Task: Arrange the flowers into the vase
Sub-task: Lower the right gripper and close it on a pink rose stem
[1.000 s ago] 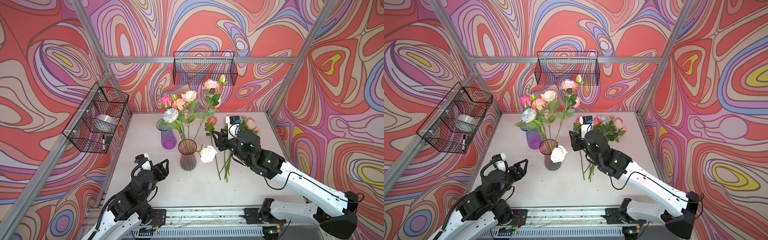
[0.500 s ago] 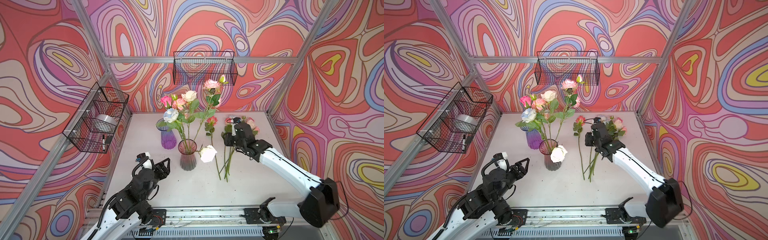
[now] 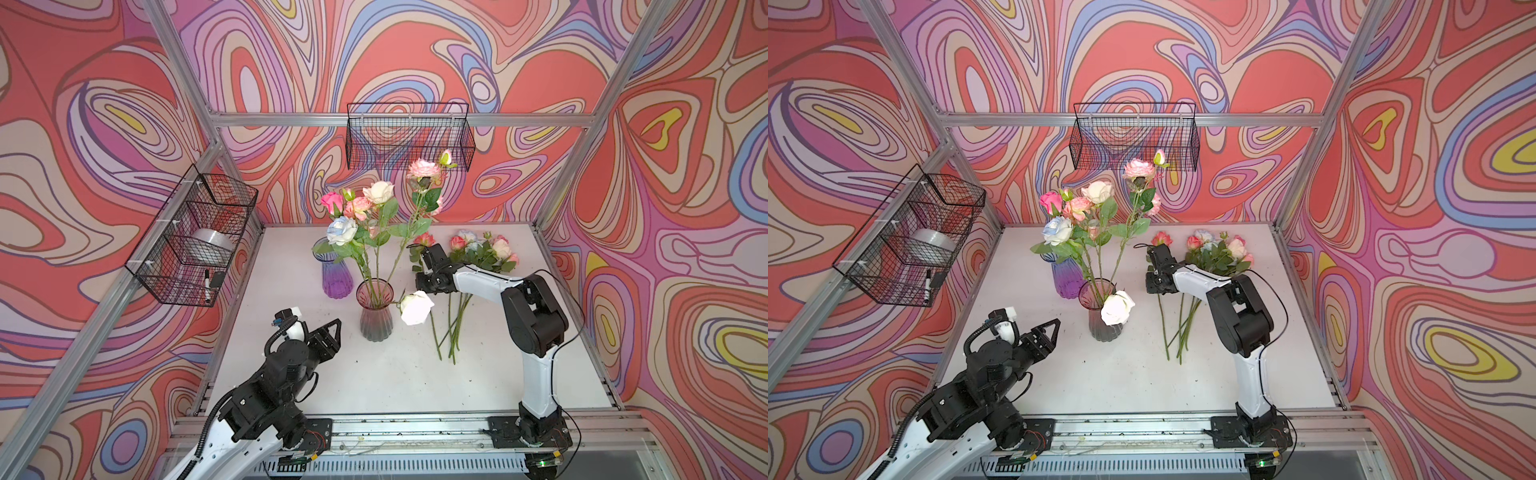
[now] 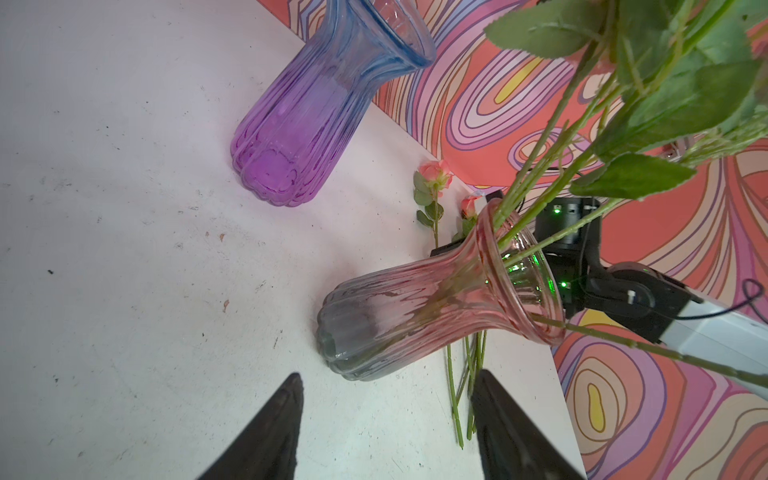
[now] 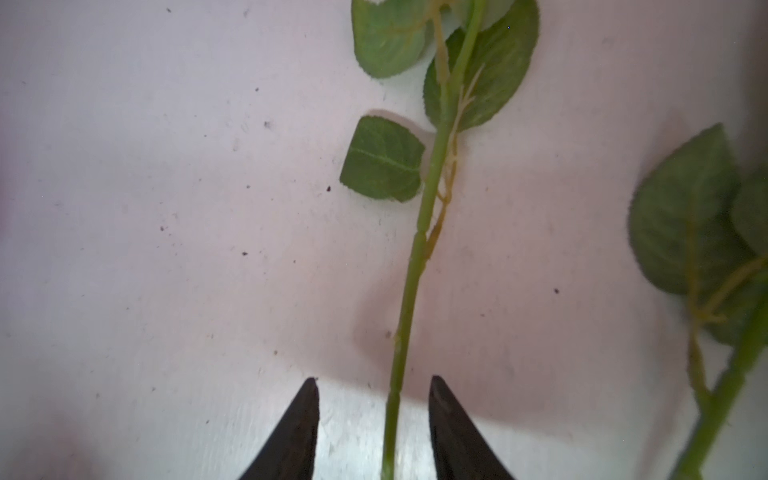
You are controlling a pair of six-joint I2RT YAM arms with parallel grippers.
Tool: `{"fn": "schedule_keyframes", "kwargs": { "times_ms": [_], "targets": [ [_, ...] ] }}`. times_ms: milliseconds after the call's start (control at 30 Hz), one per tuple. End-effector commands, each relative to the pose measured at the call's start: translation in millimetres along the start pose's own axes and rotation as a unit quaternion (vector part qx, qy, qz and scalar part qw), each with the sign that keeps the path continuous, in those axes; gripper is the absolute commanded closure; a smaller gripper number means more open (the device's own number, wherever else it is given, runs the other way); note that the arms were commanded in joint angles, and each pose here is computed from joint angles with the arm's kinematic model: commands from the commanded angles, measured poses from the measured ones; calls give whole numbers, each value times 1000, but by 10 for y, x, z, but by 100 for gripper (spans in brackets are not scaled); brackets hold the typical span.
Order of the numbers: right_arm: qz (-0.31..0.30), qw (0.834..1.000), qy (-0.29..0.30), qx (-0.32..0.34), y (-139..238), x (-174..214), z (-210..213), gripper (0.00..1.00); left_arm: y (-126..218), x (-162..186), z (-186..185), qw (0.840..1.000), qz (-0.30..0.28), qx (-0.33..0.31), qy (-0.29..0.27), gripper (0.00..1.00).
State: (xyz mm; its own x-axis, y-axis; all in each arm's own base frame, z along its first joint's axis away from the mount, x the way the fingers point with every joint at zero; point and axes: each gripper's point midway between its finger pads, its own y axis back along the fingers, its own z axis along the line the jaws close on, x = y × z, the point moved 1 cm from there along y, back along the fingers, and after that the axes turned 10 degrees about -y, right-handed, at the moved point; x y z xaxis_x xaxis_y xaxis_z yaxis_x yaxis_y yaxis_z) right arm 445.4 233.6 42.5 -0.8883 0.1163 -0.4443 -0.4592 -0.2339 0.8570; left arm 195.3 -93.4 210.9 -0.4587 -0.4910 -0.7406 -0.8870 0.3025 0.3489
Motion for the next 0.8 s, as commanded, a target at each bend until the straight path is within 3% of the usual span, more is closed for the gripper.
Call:
{"fn": "schedule_keyframes", "kwargs": {
  "times_ms": [0,300,533,767],
  "targets": [
    [3,1000,2,20,-90,-36,-65,63,50,3,99,1000,-7,-14,2,35],
    [-9,1000,-16,10,-16,-67,-48,99,135,-115,83,1000,-27,-13,-7,35],
    [-95,994,-40,-44,705,-363,119,100,153,-198,-24,1000,-27,-3,-6,35],
    [-164,978,-66,-107,1487,-379,166,100,147,-225,-70,1000,-25,0,-7,35]
  ]
}}
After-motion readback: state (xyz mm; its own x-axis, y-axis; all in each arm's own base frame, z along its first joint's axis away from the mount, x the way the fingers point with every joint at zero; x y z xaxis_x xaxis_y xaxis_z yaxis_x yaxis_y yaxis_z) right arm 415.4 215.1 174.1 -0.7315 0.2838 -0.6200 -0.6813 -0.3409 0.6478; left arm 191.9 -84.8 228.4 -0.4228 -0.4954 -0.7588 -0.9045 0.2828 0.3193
